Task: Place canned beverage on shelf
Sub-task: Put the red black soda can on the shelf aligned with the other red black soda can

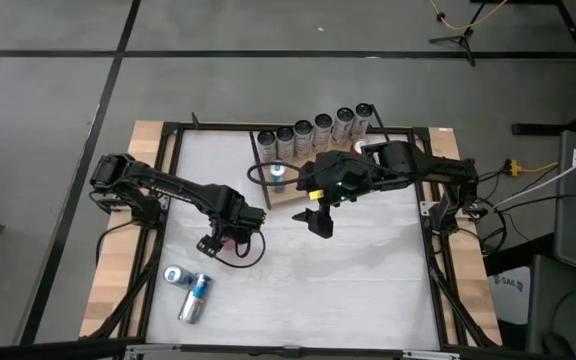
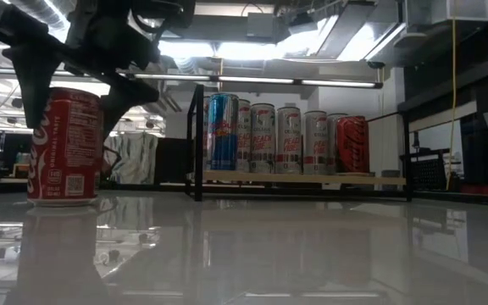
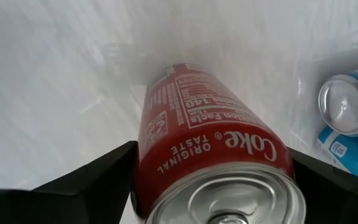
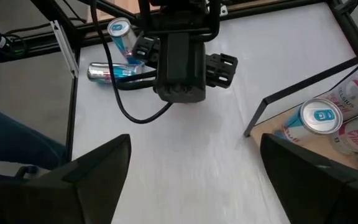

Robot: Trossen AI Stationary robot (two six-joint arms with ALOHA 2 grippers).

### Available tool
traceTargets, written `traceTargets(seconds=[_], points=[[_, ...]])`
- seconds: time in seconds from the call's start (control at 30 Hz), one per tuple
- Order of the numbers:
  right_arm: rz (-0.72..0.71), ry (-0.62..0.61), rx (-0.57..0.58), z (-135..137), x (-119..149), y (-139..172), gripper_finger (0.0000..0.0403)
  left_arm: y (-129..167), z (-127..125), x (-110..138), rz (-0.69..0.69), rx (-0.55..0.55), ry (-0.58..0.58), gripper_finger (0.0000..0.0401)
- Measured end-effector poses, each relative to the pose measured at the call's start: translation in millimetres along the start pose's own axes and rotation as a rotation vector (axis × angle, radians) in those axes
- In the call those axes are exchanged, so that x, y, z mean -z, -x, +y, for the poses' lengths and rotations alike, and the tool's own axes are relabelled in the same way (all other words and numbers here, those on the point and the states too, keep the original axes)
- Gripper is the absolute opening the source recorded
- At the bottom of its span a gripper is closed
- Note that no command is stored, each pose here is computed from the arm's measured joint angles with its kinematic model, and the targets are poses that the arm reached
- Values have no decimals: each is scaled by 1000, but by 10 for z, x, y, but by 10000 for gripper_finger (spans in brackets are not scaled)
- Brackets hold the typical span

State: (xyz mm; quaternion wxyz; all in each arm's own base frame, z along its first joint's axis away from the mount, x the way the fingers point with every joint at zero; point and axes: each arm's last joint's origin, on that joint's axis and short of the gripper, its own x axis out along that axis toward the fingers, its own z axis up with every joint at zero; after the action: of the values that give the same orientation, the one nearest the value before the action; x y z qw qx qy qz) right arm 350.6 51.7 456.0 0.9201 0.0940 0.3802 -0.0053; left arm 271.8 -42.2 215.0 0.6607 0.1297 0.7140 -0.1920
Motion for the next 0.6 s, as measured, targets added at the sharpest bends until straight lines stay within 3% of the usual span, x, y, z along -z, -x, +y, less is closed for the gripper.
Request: traceTargets(seconds=[0.6], points=[[1, 1, 0, 0, 1, -2, 347, 0, 2, 6, 6, -2, 69, 334]])
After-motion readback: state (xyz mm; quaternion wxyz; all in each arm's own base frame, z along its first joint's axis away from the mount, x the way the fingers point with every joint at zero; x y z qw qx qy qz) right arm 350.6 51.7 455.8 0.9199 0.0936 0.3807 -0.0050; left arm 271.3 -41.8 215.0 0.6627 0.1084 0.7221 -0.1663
